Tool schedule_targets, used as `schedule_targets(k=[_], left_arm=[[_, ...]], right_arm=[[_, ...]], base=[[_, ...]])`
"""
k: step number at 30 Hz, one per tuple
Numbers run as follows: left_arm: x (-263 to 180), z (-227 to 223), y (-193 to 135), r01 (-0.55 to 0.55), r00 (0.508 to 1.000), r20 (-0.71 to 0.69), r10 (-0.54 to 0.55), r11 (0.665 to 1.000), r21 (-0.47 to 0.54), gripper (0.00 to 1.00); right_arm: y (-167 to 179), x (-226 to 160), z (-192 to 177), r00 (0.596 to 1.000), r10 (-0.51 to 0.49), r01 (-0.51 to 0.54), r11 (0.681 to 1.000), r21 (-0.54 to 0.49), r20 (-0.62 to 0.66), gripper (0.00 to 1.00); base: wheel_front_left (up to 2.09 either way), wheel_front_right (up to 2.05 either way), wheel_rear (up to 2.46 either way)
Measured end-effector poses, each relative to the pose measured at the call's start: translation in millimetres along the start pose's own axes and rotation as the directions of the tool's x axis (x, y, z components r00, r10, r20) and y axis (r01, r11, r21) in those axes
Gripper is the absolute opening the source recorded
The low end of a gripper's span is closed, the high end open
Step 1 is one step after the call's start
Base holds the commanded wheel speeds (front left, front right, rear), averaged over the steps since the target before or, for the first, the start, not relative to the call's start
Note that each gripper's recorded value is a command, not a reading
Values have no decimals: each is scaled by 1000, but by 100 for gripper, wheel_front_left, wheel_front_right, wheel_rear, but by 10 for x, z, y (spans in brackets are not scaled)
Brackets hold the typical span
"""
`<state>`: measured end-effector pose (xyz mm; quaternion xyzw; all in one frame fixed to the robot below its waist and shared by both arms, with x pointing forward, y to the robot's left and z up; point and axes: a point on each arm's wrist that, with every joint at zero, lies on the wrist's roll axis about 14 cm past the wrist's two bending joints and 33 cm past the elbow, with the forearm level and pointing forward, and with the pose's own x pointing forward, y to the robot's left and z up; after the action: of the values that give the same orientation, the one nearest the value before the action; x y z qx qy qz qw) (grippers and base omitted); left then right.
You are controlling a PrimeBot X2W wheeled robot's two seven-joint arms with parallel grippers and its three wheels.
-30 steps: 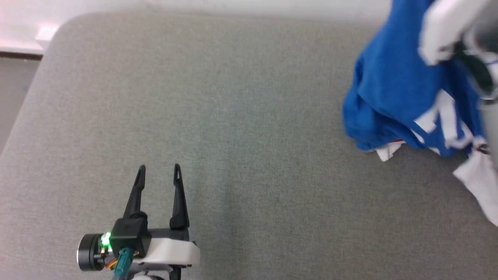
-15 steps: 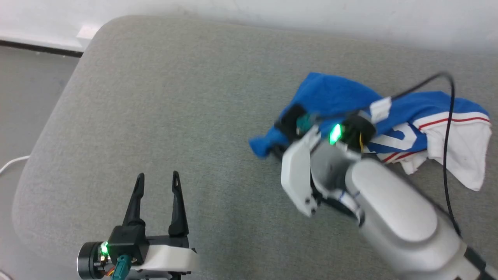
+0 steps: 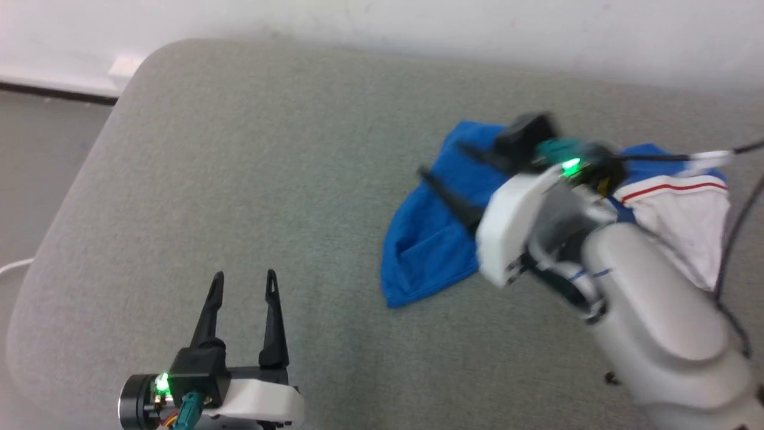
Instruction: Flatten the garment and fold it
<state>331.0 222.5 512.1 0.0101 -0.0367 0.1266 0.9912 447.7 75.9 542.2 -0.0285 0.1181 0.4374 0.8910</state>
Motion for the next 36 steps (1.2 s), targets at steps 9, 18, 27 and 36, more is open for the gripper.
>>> schedule_targets(k=[9,18,27,36], left_arm=[[-18,95,-195,94,995,23,-94,996,-2,100],[26,45,-455,174,985,13,-174,985,-12,100],[321,179,-977,363,931,49,-363,932,8,100],[937,512,-2103,689,718,-19,-696,707,159,100]], right_arm=[[-1158,-1352,417,806,-504,501,860,96,312,100],[-1499,-2971,-557,478,-859,821,511,253,184,100],[-1464,-3294,-1119,406,-911,853,406,328,72,100],[-1657,-3179,-1113,395,-915,859,398,323,76,100]], base=[[0,0,0],[0,0,0],[0,0,0],[0,0,0]])
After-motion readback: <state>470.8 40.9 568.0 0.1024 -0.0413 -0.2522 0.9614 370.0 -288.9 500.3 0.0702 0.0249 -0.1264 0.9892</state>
